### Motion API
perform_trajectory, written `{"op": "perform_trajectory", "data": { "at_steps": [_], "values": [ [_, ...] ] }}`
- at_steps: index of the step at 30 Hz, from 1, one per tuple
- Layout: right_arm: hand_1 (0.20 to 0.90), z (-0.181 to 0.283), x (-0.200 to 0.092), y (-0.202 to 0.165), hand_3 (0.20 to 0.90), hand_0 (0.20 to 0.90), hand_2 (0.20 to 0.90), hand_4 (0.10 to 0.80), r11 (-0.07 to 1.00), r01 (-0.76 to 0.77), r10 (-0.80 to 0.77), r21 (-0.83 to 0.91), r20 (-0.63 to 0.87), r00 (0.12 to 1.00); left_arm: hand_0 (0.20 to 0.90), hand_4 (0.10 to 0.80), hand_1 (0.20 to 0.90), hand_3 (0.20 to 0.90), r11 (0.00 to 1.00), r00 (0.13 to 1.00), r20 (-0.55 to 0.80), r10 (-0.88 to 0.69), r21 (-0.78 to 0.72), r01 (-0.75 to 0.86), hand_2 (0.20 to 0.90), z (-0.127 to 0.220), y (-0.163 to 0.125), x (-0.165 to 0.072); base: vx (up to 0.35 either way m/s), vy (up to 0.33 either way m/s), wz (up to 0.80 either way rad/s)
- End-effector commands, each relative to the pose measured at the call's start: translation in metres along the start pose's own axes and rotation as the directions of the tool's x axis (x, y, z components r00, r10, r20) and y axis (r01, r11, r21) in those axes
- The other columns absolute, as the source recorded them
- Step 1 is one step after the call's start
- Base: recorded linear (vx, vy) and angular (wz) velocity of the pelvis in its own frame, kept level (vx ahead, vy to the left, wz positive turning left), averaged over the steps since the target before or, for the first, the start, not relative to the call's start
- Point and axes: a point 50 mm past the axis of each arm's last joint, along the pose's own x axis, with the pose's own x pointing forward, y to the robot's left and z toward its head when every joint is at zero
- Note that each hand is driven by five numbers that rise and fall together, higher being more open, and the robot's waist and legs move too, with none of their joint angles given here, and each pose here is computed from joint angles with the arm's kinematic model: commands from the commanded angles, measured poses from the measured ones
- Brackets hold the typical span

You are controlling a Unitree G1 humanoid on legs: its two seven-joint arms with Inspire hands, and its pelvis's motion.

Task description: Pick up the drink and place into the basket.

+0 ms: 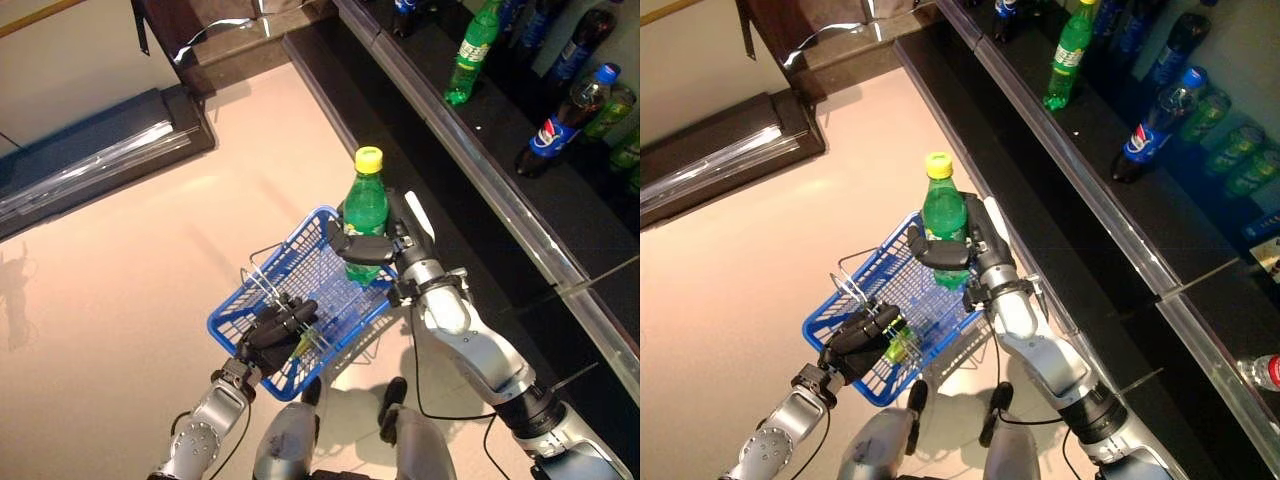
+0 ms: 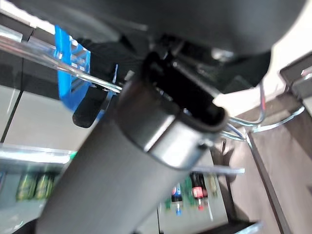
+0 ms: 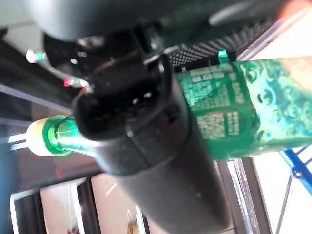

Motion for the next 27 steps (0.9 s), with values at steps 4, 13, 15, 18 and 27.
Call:
{"op": "perform_trajectory", "data": {
  "at_steps": [4, 13, 15, 18, 27],
  "values": [
    [0.300, 0.066, 0.016, 0.010, 0.200, 0.300, 0.300, 0.100, 0.998, 0.039, -0.055, 0.059, 0.311, 0.949, 0.300, 0.100, 0.300, 0.200, 0.803, 0.786, 0.166, -0.595, 0.139, 0.579, 0.300, 0.048, -0.099, -0.002, 0.018, 0.000, 0.20],
    [0.300, 0.032, 0.013, 0.034, 0.200, 0.300, 0.300, 0.100, 0.999, 0.039, -0.042, 0.020, 0.187, 0.981, 0.300, 0.100, 0.300, 0.200, 0.603, 0.599, 0.071, -0.798, 0.119, 0.789, 0.300, 0.043, -0.139, -0.008, -0.006, -0.023, 0.11],
    [0.300, 0.029, 0.015, 0.037, 0.200, 0.300, 0.300, 0.100, 0.999, 0.043, -0.042, 0.002, 0.172, 0.984, 0.300, 0.100, 0.300, 0.200, 0.581, 0.579, 0.056, -0.814, 0.122, 0.805, 0.300, 0.042, -0.143, -0.008, -0.021, -0.010, 0.00],
    [0.300, 0.015, 0.023, 0.041, 0.200, 0.300, 0.300, 0.100, 0.998, 0.065, -0.063, -0.018, 0.111, 0.992, 0.300, 0.100, 0.300, 0.200, 0.517, 0.519, 0.017, -0.855, 0.120, 0.848, 0.300, 0.041, -0.151, -0.010, -0.037, -0.009, 0.05],
    [0.300, -0.023, 0.022, 0.055, 0.200, 0.300, 0.300, 0.100, 0.994, 0.093, -0.095, -0.049, -0.047, 0.994, 0.300, 0.100, 0.300, 0.200, 0.454, 0.456, -0.029, -0.890, 0.057, 0.889, 0.300, 0.035, -0.158, -0.013, 0.011, -0.002, 0.11]
  ]
}}
